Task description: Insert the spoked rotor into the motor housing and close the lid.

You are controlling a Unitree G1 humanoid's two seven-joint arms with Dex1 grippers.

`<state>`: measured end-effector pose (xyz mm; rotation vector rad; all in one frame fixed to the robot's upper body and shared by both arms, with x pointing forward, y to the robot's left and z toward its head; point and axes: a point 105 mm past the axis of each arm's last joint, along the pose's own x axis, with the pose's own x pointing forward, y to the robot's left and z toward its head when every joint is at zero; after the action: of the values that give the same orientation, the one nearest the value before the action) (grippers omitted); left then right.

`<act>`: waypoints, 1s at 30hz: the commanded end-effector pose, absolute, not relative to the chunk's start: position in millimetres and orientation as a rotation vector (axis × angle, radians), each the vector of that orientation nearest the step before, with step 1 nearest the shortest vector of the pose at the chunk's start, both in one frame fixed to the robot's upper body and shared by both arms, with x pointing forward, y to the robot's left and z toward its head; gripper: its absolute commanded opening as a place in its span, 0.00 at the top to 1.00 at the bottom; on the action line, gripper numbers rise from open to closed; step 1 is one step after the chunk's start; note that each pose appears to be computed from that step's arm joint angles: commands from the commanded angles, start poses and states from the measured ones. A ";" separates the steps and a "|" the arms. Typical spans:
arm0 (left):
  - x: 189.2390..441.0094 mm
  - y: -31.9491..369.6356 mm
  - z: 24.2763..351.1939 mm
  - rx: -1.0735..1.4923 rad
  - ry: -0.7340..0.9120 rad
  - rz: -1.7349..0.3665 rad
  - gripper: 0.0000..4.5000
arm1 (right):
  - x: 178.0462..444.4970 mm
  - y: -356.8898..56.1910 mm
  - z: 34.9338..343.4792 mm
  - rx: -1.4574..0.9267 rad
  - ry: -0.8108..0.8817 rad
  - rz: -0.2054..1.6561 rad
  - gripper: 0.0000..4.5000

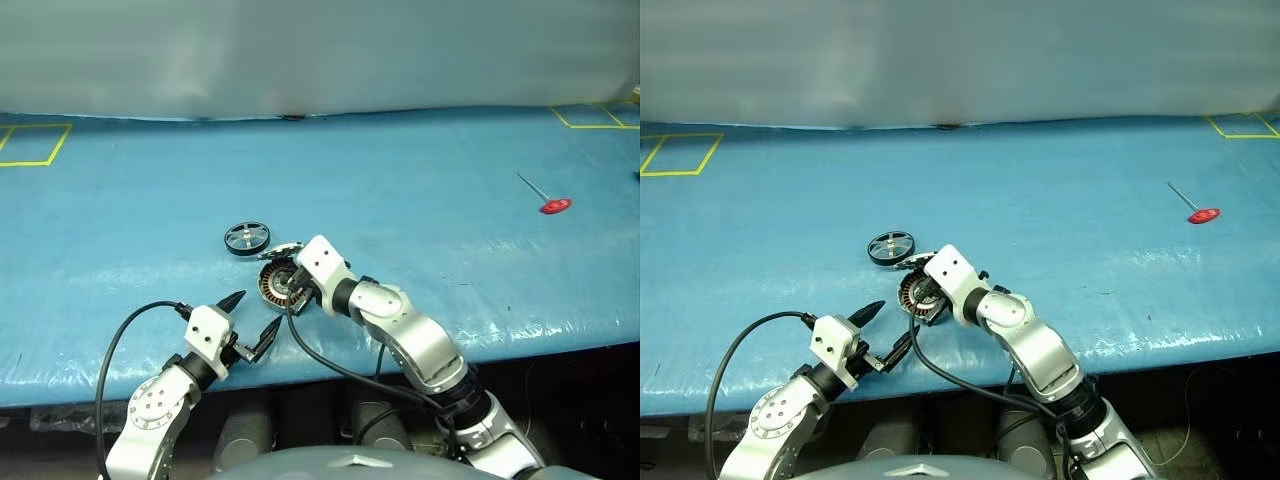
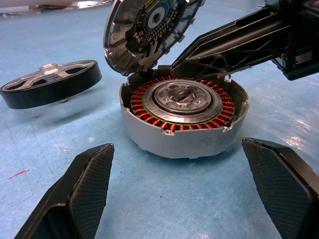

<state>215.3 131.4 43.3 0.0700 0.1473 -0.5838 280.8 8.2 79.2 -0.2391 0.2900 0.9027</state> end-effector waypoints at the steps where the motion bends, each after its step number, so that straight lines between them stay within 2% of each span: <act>1: 214.7 128.5 46.1 0.066 0.132 -0.594 0.00 | 280.9 15.5 89.3 -0.240 0.241 0.925 0.99; 30: 214.6 128.3 46.0 0.065 0.133 -0.600 0.00 | 268.4 6.0 80.7 -0.252 0.296 0.946 0.99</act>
<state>214.9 130.3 43.1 0.0670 0.1477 -0.5884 269.9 3.9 71.0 -0.2616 0.3326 0.9353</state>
